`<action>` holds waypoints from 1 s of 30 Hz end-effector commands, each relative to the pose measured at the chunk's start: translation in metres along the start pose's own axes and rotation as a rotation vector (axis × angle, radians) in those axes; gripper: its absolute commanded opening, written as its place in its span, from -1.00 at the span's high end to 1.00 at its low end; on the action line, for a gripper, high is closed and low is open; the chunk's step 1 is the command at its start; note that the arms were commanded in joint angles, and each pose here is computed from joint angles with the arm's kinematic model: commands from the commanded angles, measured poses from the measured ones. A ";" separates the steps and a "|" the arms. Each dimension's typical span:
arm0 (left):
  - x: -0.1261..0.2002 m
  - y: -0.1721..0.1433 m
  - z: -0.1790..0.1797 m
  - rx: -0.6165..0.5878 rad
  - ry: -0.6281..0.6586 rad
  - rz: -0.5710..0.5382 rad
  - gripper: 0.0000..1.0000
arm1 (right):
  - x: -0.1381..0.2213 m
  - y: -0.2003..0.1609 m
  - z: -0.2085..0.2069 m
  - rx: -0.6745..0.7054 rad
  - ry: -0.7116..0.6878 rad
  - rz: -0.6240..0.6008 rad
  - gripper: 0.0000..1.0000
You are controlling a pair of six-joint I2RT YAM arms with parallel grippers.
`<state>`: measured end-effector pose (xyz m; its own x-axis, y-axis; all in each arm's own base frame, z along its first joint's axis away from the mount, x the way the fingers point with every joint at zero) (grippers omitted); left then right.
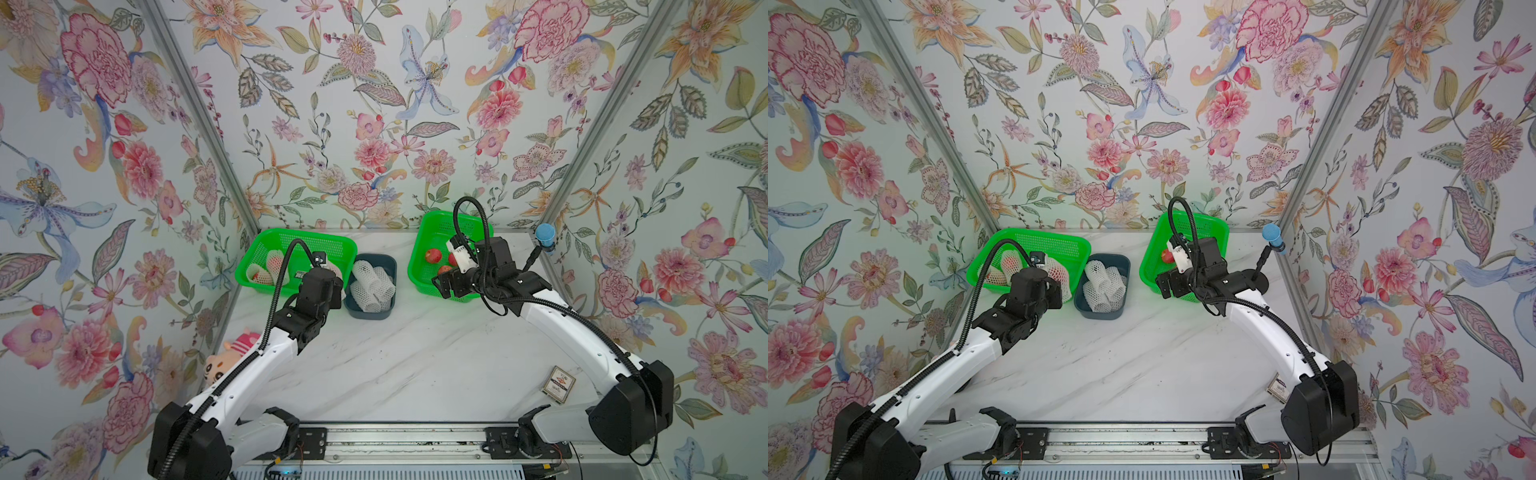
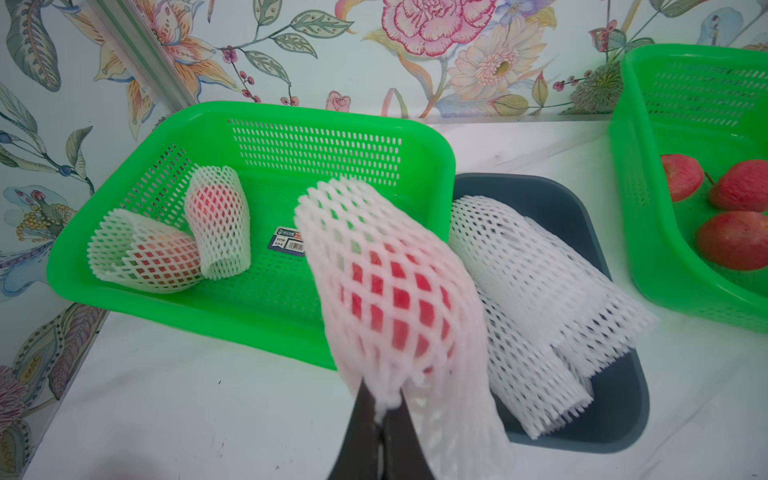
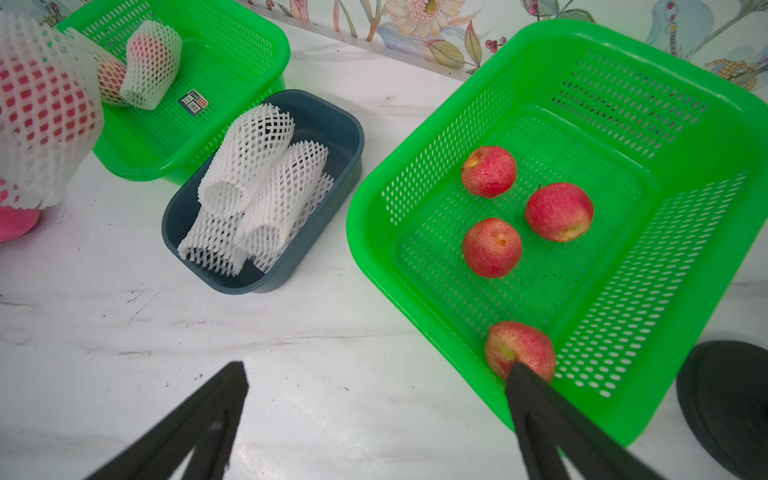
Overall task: Remove foam nets from apples
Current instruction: Place the apple at the center of the board.
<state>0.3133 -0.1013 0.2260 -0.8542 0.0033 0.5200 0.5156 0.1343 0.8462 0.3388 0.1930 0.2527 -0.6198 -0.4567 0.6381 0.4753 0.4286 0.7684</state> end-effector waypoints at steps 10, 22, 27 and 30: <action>0.070 -0.069 -0.056 -0.075 -0.369 0.034 1.00 | -0.024 -0.017 0.036 -0.018 0.123 0.021 -0.99; 0.099 -0.123 -0.123 -0.180 -0.616 0.075 1.00 | -0.031 -0.069 0.044 -0.051 0.089 0.069 -0.99; 0.094 -0.148 -0.139 -0.205 -0.662 0.111 1.00 | -0.031 -0.088 0.046 -0.062 0.085 0.103 -0.99; 0.087 -0.162 -0.141 -0.201 -0.665 0.136 1.00 | -0.030 -0.097 0.048 -0.057 0.075 0.114 -0.99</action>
<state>0.1670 -0.2546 0.1547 -0.6187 0.5876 0.5214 0.5628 -0.1316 0.8161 0.2843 0.2046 0.1565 -0.4893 -0.4751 0.7314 0.5794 0.4497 0.6798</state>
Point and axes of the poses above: each gripper's point midway between its finger pads, its own x axis back along the fingers, its own z axis along the line the jaws close on, y = z × x, the point moved 3 cm from there along x, back along the fingers, and after that the axes turned 10 degrees about x, right-handed, at the moved point
